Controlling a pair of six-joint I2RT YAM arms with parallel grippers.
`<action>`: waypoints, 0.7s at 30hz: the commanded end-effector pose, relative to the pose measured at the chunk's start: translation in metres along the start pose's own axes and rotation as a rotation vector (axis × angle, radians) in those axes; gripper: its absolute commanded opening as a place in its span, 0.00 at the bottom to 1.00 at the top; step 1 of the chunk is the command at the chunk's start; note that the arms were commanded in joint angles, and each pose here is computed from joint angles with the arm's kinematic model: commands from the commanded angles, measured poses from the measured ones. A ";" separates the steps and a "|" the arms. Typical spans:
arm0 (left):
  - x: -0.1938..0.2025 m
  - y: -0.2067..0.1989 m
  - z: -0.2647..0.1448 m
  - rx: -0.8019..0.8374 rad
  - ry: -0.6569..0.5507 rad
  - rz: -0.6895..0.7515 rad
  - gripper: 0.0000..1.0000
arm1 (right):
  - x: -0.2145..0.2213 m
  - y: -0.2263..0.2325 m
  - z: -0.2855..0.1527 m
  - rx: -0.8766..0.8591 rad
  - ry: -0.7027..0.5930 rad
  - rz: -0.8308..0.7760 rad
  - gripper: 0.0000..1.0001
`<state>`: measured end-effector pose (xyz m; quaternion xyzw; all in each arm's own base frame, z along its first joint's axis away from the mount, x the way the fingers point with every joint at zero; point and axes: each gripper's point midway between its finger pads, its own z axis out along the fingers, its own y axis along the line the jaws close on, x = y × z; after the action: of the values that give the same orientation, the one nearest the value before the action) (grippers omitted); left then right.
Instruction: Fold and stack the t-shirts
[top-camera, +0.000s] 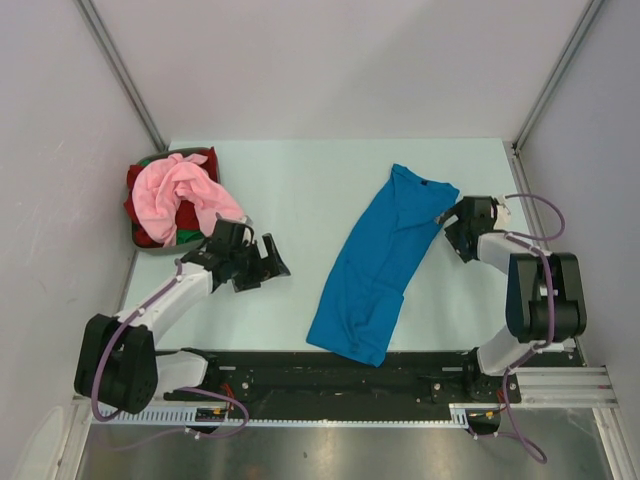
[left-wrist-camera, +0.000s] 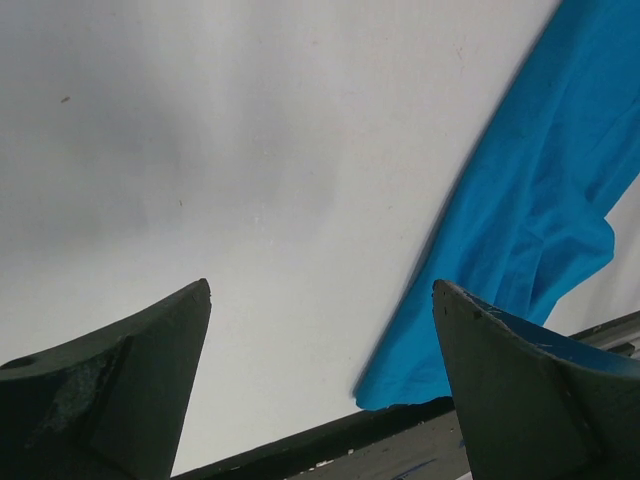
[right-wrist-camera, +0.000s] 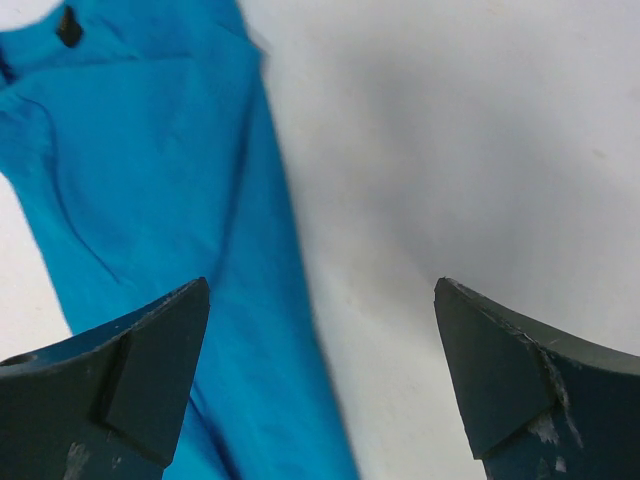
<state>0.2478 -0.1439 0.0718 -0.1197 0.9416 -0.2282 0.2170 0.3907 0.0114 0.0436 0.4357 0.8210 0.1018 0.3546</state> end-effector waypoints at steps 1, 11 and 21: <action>-0.019 -0.018 -0.003 0.043 -0.045 0.024 0.97 | -0.025 0.031 0.023 -0.102 -0.030 0.031 0.99; -0.025 -0.018 0.006 0.025 -0.038 0.013 0.97 | -0.020 0.045 0.071 -0.108 0.032 0.040 0.97; -0.025 -0.017 0.015 0.016 -0.029 -0.017 0.97 | 0.007 0.082 0.115 -0.162 0.177 0.034 0.22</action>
<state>0.2615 -0.1480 0.0601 -0.1275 0.9457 -0.2209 0.2016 0.5243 0.0288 0.0291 0.4150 0.8032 0.2079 0.3734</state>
